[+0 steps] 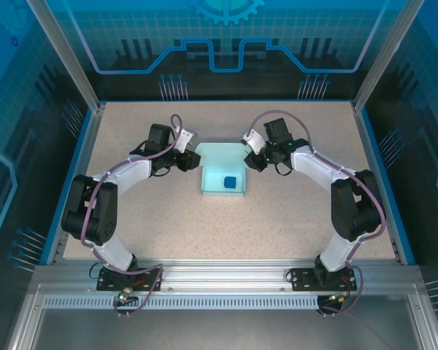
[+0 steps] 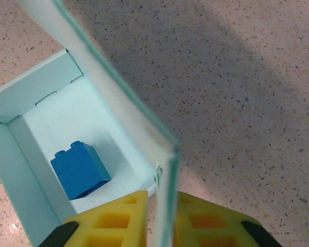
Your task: Fold the paper box
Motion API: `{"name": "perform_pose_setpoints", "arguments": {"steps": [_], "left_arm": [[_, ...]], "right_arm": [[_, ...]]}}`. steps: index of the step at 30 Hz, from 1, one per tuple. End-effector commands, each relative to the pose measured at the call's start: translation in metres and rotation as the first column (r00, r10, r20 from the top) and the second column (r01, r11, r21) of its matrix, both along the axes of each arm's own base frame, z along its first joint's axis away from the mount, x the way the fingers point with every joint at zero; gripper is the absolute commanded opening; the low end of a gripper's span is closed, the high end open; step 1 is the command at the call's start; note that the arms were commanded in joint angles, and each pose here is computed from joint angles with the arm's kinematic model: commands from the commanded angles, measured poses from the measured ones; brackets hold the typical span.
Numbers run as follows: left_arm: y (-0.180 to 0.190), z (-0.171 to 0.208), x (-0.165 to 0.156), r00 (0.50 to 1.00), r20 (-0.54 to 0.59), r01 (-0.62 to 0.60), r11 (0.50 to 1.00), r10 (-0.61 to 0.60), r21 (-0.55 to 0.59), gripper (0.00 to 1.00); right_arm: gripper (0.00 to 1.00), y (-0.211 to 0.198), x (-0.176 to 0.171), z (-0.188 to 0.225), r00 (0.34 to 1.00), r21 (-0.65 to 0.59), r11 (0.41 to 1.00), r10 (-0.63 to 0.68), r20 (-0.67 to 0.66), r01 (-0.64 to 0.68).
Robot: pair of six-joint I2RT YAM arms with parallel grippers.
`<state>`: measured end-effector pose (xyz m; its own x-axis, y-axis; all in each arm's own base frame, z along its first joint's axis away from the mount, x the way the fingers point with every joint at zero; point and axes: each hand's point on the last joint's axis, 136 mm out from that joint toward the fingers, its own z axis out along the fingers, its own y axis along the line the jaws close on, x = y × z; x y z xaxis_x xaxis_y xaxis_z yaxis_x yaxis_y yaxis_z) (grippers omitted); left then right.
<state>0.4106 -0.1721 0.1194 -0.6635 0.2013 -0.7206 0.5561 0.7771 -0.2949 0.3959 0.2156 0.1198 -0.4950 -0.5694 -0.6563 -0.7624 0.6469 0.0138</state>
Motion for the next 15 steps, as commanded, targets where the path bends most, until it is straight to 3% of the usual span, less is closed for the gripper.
{"name": "perform_pose_setpoints", "arguments": {"steps": [1,9,15], "left_arm": [[-0.0024,0.0080,0.0045,1.000,-0.003,0.009,0.999,-0.010,-0.035,0.31],[-0.0032,0.0099,0.0071,1.000,0.005,-0.004,0.999,0.004,-0.050,0.20],[-0.0034,0.0108,0.0083,0.999,0.020,-0.041,0.997,0.042,-0.059,0.12]], "right_arm": [[0.16,0.0068,0.0045,0.0056,1.000,0.000,1.000,0.001,0.009,-0.001],[0.08,0.0108,0.0036,0.0082,0.999,-0.019,0.999,-0.040,0.013,0.040],[0.04,0.0101,0.0063,0.0106,0.989,-0.059,0.988,-0.142,0.033,0.144]]}}
